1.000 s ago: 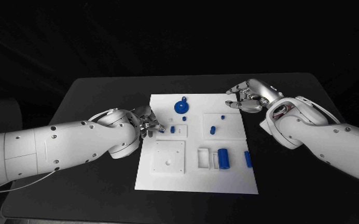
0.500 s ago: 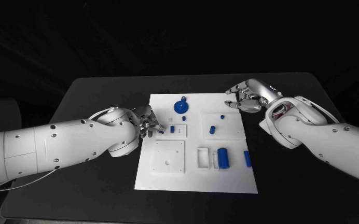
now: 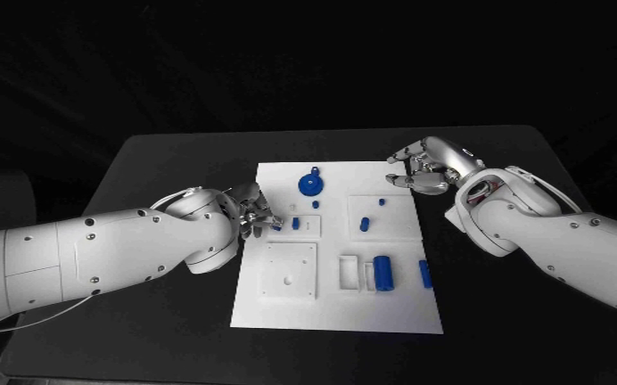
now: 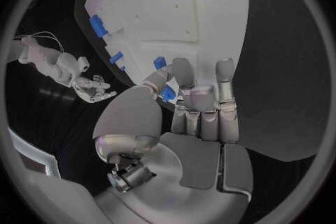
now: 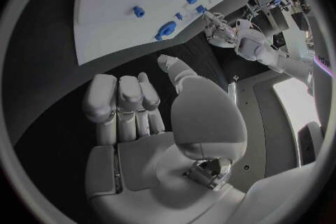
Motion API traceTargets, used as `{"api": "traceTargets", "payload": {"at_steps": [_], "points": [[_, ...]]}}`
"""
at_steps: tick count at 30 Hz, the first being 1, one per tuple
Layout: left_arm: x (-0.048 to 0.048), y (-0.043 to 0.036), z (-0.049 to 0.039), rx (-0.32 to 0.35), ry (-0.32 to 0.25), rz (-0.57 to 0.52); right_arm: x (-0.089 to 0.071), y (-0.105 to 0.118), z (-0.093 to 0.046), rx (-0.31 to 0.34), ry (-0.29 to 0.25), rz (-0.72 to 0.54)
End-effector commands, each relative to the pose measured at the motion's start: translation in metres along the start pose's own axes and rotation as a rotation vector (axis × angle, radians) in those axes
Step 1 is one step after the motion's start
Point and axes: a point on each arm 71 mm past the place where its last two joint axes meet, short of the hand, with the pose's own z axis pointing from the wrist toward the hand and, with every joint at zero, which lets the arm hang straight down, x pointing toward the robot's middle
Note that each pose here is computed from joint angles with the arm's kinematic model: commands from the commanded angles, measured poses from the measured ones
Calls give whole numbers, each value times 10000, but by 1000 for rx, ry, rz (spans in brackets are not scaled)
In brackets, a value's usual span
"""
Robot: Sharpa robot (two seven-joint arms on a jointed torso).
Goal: Assemble the parts on the task board
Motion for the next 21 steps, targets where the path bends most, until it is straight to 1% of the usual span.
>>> {"api": "traceTargets", "payload": {"at_steps": [1, 5, 7, 14, 21], "points": [[92, 45, -15, -7, -2, -22, 9, 10, -2, -11, 9, -7], [60, 44, -31, 6, -47, -54, 7, 9, -4, -11, 9, -7], [52, 42, -34, 9, -59, -63, 7, 9, -4, -11, 8, -7], [55, 26, -32, 12, -68, -72, 8, 11, -4, -11, 10, -7], [59, 27, -24, 6, -65, -71, 8, 10, -6, -11, 11, -7]]}}
